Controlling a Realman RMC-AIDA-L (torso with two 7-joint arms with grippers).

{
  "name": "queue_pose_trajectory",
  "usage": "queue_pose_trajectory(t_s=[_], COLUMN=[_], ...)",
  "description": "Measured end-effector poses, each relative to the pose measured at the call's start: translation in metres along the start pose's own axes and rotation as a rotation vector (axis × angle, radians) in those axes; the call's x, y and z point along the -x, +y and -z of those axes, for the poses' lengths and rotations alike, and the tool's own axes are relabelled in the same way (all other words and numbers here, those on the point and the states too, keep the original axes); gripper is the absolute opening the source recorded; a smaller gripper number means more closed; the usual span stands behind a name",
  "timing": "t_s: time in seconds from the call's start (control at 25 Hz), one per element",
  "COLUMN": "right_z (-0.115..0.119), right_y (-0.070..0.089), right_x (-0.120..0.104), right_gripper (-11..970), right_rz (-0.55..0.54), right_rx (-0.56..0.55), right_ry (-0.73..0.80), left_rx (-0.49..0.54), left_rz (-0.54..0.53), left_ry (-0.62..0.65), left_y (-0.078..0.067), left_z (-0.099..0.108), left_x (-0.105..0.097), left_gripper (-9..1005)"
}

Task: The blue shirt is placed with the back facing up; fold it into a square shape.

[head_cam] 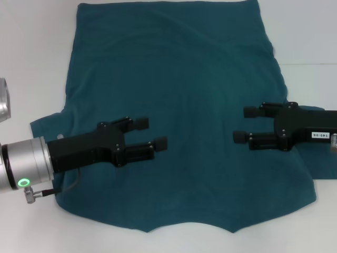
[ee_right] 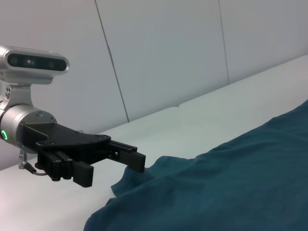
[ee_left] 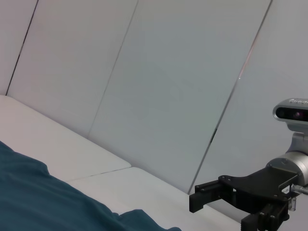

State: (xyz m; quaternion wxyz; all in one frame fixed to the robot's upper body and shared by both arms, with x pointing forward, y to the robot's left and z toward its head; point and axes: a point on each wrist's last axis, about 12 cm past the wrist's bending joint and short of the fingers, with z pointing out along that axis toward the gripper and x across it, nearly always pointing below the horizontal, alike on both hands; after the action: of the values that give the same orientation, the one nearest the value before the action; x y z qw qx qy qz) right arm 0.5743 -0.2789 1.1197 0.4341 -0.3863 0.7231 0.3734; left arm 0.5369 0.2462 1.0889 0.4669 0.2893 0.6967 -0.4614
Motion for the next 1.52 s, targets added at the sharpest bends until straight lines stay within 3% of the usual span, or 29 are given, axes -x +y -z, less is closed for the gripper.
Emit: queue_pose_trajectory(t_s=[0.68, 1.16, 1.52], right_z=[-0.001, 0.0, -0.007], right_y=[-0.001, -0.002, -0.005], right_x=[0.004, 0.008, 0.01], right_gripper=[877, 877, 876], right_rz=[0.005, -0.032, -0.076], right_rx=[0.0, -0.018, -0.043], right_ry=[-0.011, -0.074, -0.082], left_rx=[0.032, 0.244, 0.493], left_rz=[0.002, 0.086, 0.198], left_ry=[-0.023, -0.089, -0.136], left_y=[0.004, 0.025, 0.045], left_z=[0.003, 0.006, 0.037], left_x=[0.002, -0.004, -0.02], left_gripper=[862, 853, 847])
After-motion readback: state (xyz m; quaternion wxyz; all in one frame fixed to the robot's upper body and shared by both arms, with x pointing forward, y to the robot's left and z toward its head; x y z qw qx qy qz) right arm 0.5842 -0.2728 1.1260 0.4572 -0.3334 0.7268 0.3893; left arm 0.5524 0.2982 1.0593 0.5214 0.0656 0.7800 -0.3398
